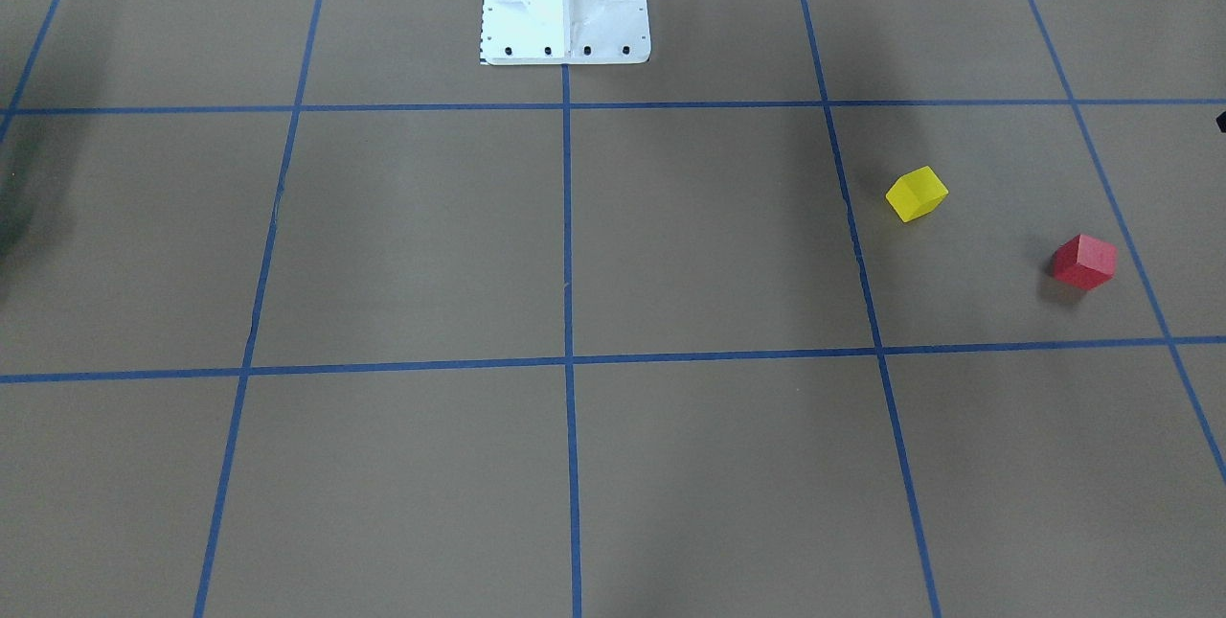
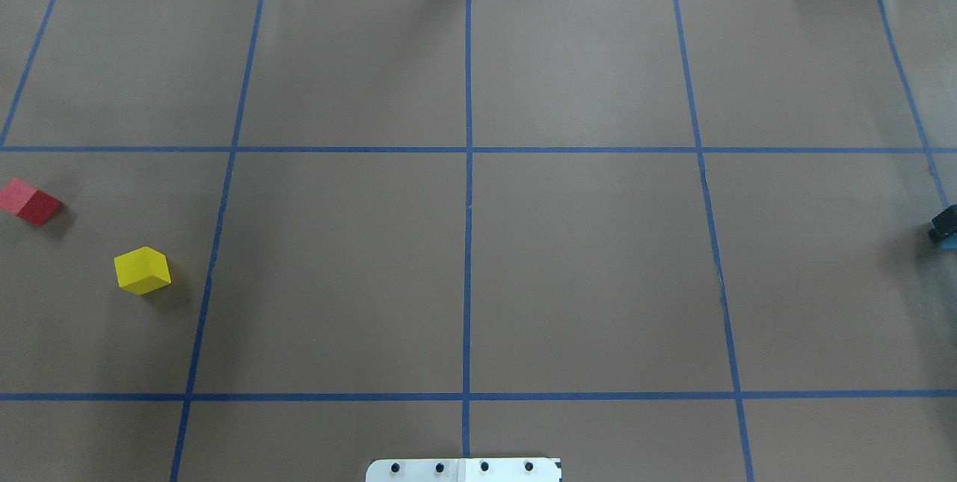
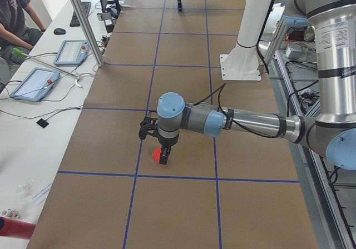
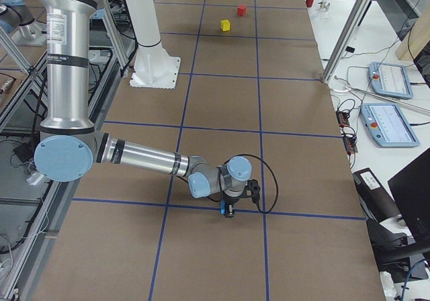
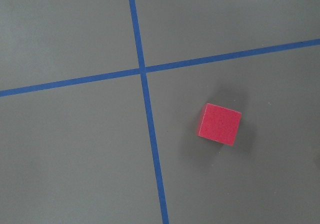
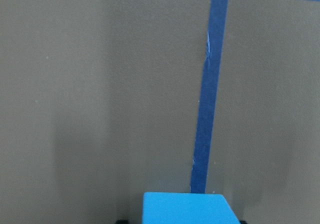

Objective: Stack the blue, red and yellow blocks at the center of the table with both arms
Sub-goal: 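Lower the right gripper onto the blue cube and close on it, then carry the blue cube with the right gripper to the table center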

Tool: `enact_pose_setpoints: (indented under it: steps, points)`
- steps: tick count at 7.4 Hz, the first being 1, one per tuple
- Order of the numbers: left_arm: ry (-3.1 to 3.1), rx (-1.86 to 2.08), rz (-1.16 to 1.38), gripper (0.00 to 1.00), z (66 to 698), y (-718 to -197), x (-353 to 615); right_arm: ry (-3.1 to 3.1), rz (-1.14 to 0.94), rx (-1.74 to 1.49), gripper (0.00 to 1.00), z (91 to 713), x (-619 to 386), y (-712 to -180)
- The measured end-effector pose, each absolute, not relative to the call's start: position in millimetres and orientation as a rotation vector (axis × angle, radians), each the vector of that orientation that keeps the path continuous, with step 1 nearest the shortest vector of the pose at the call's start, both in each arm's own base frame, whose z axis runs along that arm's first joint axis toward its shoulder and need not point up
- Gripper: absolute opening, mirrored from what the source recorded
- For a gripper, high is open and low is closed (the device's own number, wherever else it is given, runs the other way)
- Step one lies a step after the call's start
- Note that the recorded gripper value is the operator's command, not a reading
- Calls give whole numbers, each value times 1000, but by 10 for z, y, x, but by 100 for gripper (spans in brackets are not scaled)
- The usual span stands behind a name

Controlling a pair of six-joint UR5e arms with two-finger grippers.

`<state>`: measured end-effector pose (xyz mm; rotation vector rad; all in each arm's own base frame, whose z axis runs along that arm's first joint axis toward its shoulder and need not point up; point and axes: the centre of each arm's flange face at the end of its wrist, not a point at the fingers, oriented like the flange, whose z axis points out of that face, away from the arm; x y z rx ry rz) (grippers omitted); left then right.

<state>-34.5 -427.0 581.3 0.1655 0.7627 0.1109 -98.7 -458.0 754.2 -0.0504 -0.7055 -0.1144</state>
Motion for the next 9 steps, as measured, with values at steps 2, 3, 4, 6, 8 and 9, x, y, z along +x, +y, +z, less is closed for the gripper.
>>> enact_pose_setpoints:
  steps: [2, 3, 4, 6, 8, 9]
  points:
    - [764, 167, 111, 100, 5805, -4270, -344, -732, -119, -13, 0, 7308, -952, -4611]
    - [764, 166, 111, 99, 5805, -4270, -344, -762, -109, 25, 0, 6958, -861, -4689]
    - [764, 165, 110, 99, 5806, -4269, -344, -787, -92, 40, 0, 6498, -820, -4802]
    - [764, 170, 110, 99, 5778, -4277, -343, -824, -25, 24, 0, 5459, -1242, -5113]
    - [764, 178, 110, 100, 5740, -4304, -342, -865, 38, 0, 0, 4463, -2260, -5306]
    - [764, 179, 110, 99, 5732, -4314, -342, -874, 47, -2, 0, 3919, -3034, -5251]
